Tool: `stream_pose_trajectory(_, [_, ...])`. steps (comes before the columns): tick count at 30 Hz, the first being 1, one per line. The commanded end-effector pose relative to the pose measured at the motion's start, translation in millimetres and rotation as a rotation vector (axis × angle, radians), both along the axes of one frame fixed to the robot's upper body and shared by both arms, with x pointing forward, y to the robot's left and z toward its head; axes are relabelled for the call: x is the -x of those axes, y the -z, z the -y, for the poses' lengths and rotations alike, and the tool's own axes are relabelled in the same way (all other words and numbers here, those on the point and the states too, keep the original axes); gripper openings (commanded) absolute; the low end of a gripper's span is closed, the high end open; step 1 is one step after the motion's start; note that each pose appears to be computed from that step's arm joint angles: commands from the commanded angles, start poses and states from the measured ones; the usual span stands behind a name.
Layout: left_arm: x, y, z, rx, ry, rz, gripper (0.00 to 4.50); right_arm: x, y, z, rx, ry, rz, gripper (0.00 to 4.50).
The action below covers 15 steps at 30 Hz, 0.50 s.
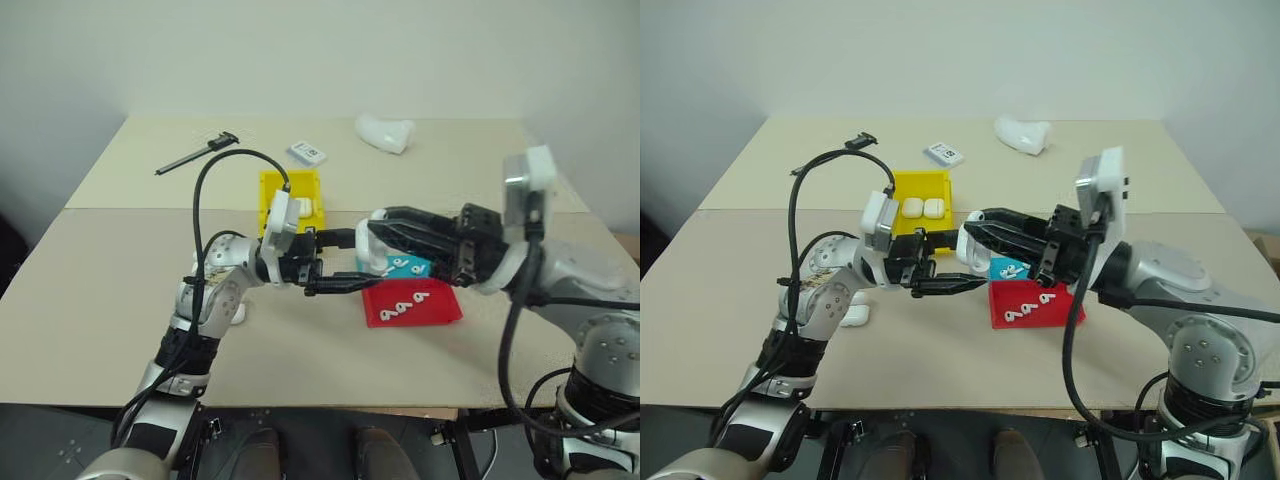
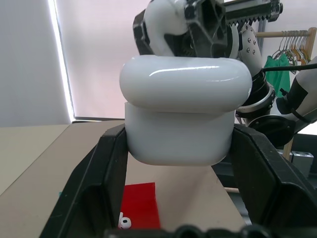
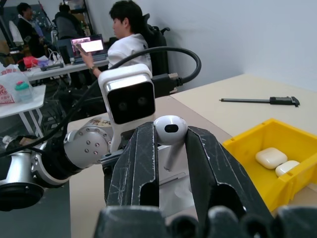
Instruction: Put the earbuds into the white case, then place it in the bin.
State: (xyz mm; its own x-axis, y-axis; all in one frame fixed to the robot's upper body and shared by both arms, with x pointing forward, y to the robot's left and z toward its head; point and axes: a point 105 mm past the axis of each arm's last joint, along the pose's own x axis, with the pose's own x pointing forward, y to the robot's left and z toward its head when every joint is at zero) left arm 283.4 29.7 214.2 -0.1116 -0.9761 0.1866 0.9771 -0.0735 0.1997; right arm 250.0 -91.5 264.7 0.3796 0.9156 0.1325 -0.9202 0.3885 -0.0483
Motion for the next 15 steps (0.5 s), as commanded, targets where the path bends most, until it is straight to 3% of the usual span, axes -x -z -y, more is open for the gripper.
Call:
stream_pose_trajectory(1, [4.1, -14.9, 0.0, 0.036, 0.016, 0.061, 2.78, 0.1, -3.9, 2.6, 0.014, 0.022, 0.06, 0.6])
stream_pose_trajectory(15, [6.4, -16.7, -0.6, 0.054, -0.004, 0.068, 2.78, -3.4, 11.1, 1.0, 0.075, 0.027, 0.08, 0.6])
